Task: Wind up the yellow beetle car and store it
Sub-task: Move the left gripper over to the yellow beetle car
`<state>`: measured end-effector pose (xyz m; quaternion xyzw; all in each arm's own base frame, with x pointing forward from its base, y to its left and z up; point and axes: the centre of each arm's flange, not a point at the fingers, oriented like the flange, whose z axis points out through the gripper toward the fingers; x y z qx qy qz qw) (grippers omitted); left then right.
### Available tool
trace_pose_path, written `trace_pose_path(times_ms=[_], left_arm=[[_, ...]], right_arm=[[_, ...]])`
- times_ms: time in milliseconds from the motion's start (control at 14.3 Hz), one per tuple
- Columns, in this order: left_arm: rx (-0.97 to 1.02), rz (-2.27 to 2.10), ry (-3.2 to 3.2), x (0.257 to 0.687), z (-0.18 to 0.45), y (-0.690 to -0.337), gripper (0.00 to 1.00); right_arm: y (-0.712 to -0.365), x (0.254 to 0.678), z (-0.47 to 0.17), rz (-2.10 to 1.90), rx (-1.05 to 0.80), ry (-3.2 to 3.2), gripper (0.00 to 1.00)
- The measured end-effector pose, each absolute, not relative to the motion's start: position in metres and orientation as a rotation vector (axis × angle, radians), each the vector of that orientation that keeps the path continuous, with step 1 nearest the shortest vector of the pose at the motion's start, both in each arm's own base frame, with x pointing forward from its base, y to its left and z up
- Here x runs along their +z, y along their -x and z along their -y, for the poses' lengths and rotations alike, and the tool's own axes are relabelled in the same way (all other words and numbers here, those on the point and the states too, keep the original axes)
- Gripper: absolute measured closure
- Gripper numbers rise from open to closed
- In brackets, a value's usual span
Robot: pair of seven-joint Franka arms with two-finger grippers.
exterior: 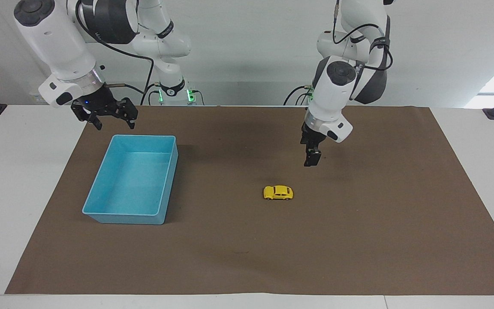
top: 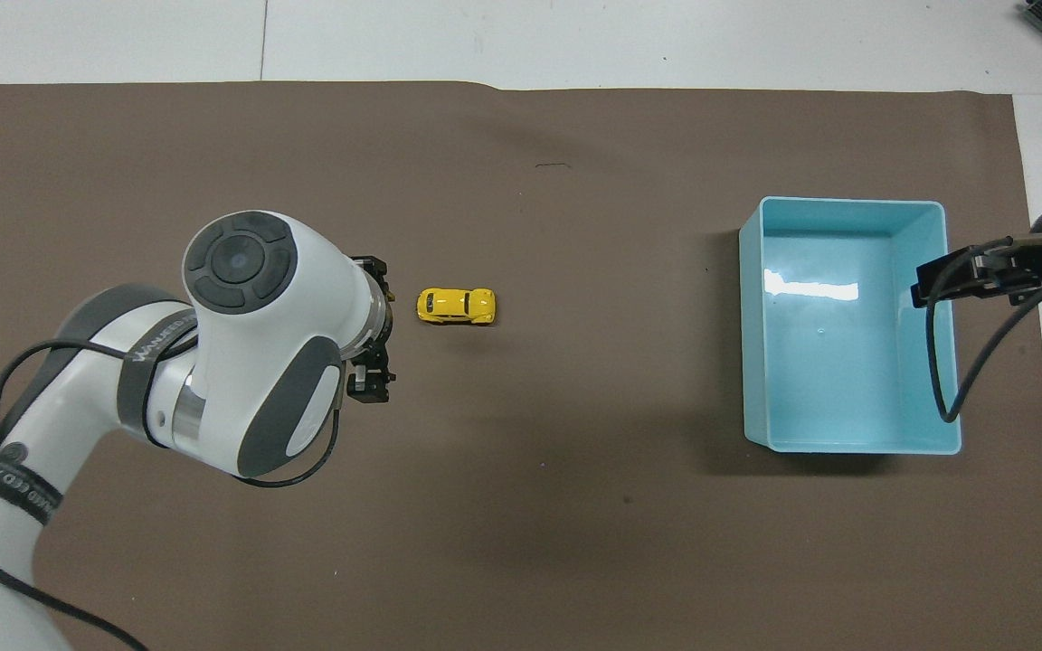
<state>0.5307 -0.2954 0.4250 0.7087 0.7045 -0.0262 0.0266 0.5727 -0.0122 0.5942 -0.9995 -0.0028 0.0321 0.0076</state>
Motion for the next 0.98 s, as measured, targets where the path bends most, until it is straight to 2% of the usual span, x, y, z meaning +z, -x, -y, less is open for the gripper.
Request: trace_pose_path(times_ms=[631,771,981], left_arm=[[-0.076,-2.303,-2.076,0.361,0.344,-0.588,0.0],[-0.054,-2.332,-2.061,0.338,0.353,-0.594,0.0],[-0.039,-2.344,-2.041,0.326,0.353,-0.599,0.0]], right_arm=[[-0.573,0.594,0.012,0.009,0.1,3.125,0.0],[-0.573,0.594,0.012,0.009,0.1,3.125,0.0],[-0.573,0.594,0.012,0.009,0.1,3.125,0.0]])
